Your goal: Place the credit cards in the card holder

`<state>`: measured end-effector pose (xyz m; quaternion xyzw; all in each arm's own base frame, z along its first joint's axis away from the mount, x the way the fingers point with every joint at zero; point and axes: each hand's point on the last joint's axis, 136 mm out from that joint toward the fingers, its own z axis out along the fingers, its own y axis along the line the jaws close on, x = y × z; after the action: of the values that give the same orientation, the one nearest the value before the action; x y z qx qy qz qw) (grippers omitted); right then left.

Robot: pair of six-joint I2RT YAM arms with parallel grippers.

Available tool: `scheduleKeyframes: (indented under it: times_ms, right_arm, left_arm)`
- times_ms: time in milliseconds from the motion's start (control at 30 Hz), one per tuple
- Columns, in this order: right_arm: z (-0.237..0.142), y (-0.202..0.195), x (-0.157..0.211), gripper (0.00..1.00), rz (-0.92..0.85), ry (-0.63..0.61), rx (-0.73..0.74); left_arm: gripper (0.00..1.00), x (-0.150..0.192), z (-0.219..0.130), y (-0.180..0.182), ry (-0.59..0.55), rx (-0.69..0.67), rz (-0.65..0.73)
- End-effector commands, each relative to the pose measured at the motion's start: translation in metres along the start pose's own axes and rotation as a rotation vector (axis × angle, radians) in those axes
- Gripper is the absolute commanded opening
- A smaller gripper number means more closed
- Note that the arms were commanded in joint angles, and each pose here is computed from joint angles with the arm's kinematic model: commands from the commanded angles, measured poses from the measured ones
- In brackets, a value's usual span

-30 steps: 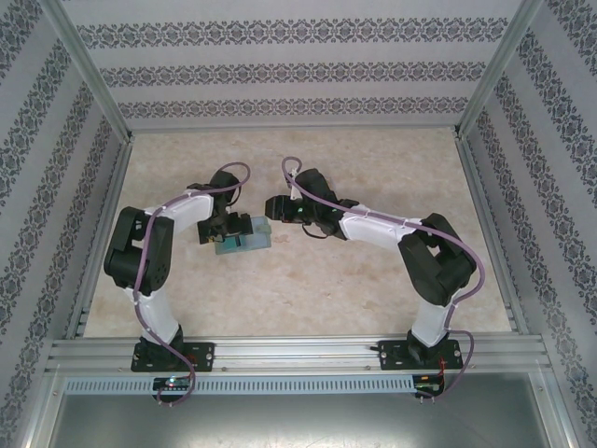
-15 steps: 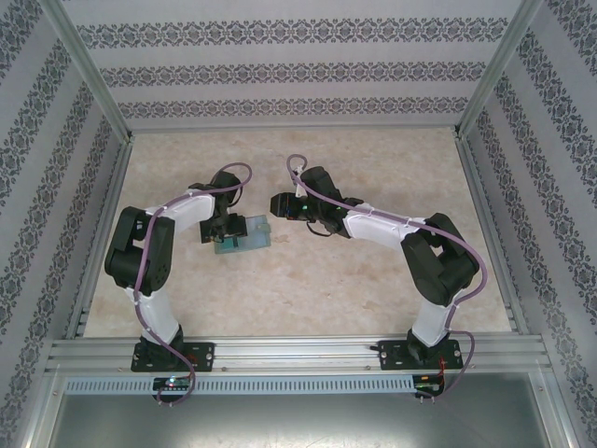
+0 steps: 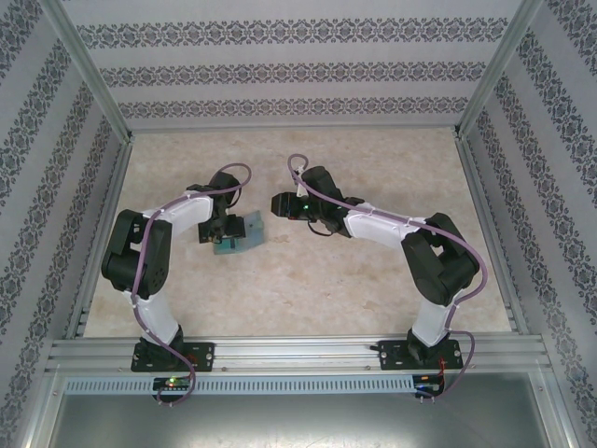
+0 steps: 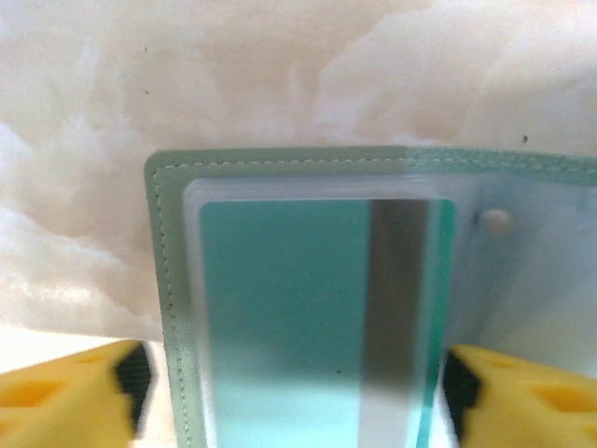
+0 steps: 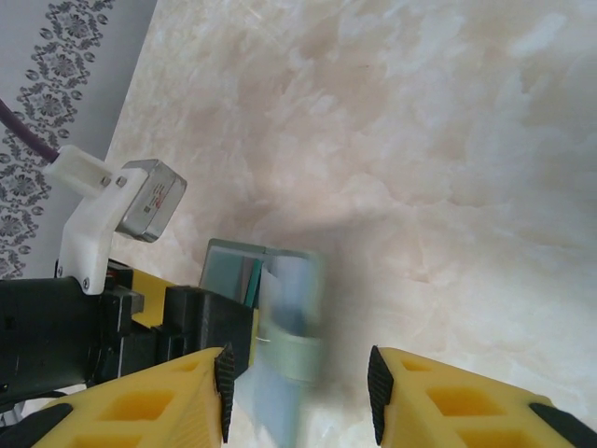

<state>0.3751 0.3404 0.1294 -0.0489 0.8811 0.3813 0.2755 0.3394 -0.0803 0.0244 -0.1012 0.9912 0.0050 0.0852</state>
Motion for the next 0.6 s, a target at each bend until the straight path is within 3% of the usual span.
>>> scheduleKeyframes:
  times_ms: [0, 300, 567]
  right_arm:
    - [0.002, -0.001, -0.001, 0.45, -0.006, 0.018, 0.002]
    - [0.035, 0.012, 0.032, 0.45, -0.036, 0.149, -0.001]
    - [0.06, 0.007, 0.057, 0.52, -0.164, 0.211, 0.174]
  left_arm:
    - [0.99, 0.005, -0.008, 0.001, -0.005, -0.002, 0.016]
    - [0.99, -0.002, -0.035, 0.009, -0.095, -0.007, -0.008]
    - [1.0, 0.002, -0.042, 0.025, -0.12, 0.064, -0.113]
